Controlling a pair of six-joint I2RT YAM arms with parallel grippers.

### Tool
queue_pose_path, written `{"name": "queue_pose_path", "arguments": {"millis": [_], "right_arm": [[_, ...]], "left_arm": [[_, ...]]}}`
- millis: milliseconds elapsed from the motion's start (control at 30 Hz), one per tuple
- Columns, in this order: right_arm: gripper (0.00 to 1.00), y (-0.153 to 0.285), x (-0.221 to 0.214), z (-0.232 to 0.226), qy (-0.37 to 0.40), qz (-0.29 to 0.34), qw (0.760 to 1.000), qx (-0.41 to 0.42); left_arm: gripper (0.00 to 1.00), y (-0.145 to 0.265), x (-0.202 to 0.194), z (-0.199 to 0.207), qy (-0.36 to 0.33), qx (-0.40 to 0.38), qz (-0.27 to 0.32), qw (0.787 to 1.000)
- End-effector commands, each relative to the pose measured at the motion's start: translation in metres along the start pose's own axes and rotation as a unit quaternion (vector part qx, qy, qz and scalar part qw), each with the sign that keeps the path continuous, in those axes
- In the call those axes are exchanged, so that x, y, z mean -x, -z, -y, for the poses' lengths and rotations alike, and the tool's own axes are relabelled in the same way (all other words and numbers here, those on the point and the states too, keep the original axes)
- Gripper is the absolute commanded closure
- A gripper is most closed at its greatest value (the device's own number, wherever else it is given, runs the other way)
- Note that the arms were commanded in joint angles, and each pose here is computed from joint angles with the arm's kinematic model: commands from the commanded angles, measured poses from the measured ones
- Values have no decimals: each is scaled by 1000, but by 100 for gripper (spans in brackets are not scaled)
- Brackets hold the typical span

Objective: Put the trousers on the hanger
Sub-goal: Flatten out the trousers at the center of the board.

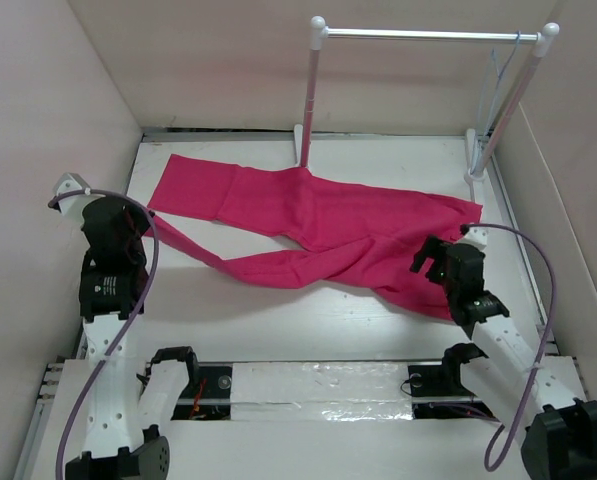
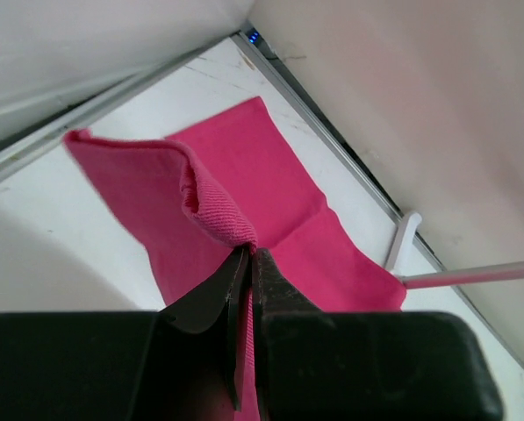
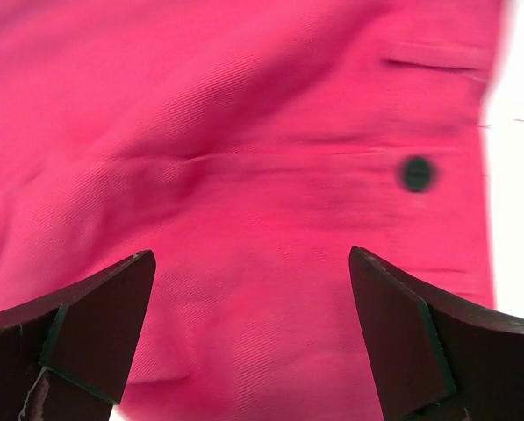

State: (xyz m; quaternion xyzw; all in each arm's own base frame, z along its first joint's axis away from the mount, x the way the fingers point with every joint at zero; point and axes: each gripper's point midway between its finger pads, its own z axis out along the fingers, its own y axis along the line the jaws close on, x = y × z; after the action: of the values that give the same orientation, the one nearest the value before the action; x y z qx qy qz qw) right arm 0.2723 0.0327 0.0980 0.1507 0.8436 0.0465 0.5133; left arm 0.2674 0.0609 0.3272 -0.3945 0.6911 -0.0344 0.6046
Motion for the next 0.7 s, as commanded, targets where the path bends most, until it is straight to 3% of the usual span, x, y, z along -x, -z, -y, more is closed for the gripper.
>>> {"name": "queue_pose_path", "arguments": {"millis": [0, 333, 400, 533, 567, 600, 633, 667], "right_arm": [[2, 0, 27, 38, -60, 27, 995, -81], [4, -25, 1, 118, -167, -50, 971, -163], [8, -34, -3, 116, -176, -66, 972, -143], [31, -49, -1, 97, -180, -95, 976, -78], [42, -51, 4, 94, -181, -94, 977, -69], [68, -53, 7, 87, -182, -92, 978, -49], [77, -57, 17, 87, -182, -75, 979, -47], [98, -58, 27, 89, -188, -64, 978, -55]], "left_arm": [[100, -2, 15, 28, 43, -61, 28, 997], [100, 38, 60, 74, 36, -168, 65, 983], [100, 48, 72, 79, 34, -180, 79, 980], [100, 58, 85, 79, 28, -180, 100, 978], [100, 59, 87, 78, 27, -177, 103, 978], [100, 59, 88, 77, 27, -174, 105, 979], [100, 59, 91, 75, 28, -168, 111, 979], [100, 60, 92, 73, 29, -165, 113, 979]]}}
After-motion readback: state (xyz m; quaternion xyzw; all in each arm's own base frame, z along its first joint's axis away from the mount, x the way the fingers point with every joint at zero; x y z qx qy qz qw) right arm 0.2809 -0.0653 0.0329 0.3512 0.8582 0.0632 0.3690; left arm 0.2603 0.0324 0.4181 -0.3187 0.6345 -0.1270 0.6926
